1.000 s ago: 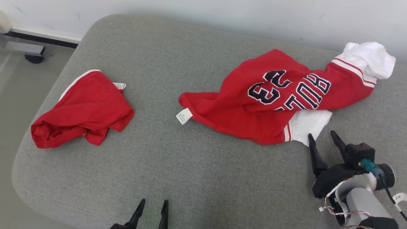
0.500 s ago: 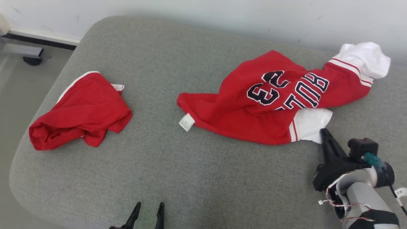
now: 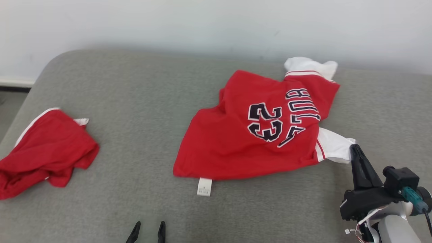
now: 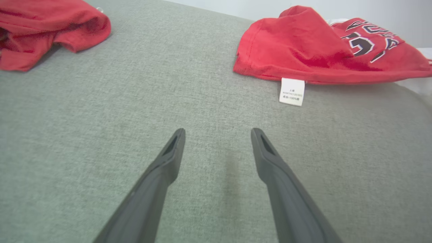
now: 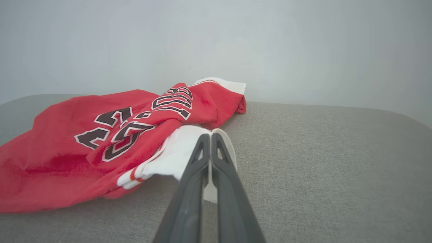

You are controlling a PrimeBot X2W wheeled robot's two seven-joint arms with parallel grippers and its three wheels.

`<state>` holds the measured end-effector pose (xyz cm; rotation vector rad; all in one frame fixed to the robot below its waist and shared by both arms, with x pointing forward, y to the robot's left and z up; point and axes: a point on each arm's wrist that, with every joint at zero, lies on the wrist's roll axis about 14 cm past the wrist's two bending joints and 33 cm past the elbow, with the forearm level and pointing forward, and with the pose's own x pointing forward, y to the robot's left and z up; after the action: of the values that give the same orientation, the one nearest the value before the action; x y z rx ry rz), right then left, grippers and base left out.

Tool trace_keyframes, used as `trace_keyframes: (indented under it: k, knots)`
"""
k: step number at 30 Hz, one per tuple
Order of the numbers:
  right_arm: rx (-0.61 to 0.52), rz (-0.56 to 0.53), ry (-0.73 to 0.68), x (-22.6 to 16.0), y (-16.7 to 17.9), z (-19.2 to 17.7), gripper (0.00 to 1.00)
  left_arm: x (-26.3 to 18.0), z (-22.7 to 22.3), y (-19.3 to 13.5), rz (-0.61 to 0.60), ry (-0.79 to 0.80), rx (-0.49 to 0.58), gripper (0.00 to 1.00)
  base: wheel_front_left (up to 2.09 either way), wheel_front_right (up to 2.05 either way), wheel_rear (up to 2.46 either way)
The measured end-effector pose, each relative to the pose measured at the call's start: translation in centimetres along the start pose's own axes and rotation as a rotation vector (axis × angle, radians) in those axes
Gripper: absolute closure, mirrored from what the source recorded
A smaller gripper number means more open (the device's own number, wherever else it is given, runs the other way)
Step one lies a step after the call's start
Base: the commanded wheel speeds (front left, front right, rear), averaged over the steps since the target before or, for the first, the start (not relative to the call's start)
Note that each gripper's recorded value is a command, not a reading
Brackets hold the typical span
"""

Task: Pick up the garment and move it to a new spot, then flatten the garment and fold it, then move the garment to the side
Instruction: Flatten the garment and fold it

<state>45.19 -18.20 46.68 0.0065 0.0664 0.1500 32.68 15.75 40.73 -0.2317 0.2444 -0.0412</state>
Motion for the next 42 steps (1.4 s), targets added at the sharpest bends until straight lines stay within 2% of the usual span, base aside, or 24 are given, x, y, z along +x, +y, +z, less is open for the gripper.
trace_keyframes:
  k: [4, 8, 12, 13, 14, 15, 20, 25, 31, 42]
  knots:
    - [-0.018, -0.059, -0.062, -2.4, -1.9, 1.9, 1.0, 0.8, 0.2, -1.6, -0.058, -0.002, 0.015, 0.0, 0.0, 0.0, 0.0]
    - [-0.085, -0.123, -0.119, -5.2, -4.0, 3.9, 1.0, 1.1, -0.2, -3.2, -0.116, 0.012, 0.023, 0.0, 0.0, 0.0, 0.0]
    - [-0.091, -0.166, -0.034, -8.2, -4.8, 1.0, 1.0, 1.6, 0.0, -4.7, -0.165, 0.008, 0.035, 0.0, 0.0, 0.0, 0.0]
    - [-0.089, -0.175, -0.008, -9.0, -4.9, 0.1, 0.96, 1.6, 0.1, -4.9, -0.172, 0.005, 0.039, 0.0, 0.0, 0.0, 0.0]
    - [-0.073, -0.19, 0.015, -9.8, -4.9, -0.8, 0.59, 1.7, 0.2, -5.0, -0.176, 0.002, 0.042, 0.0, 0.0, 0.0, 0.0]
    - [-0.068, -0.194, 0.041, -10.4, -4.8, -1.7, 0.0, 1.7, 0.3, -5.1, -0.18, -0.002, 0.044, 0.0, 0.0, 0.0, 0.0]
    - [-0.025, -0.192, 0.083, -12.1, -3.4, -3.5, 0.0, 1.4, 0.4, -4.8, -0.174, -0.005, 0.056, 0.0, 0.0, 0.0, 0.0]
    - [-0.005, -0.173, 0.0, -11.5, -2.3, -1.2, 0.0, 1.4, 0.5, -4.3, -0.16, -0.009, 0.072, 0.0, 0.0, 0.0, 0.0]
    - [-0.012, -0.18, -0.072, -10.6, -2.5, 1.2, 0.0, 1.5, 1.1, -3.9, -0.153, -0.026, 0.097, 0.0, 0.0, 0.0, 0.0]
    - [-0.006, -0.199, -0.065, -10.5, -2.9, 0.9, 0.0, 1.7, 0.8, -4.6, -0.178, -0.017, 0.093, 0.0, 0.0, 0.0, 0.0]
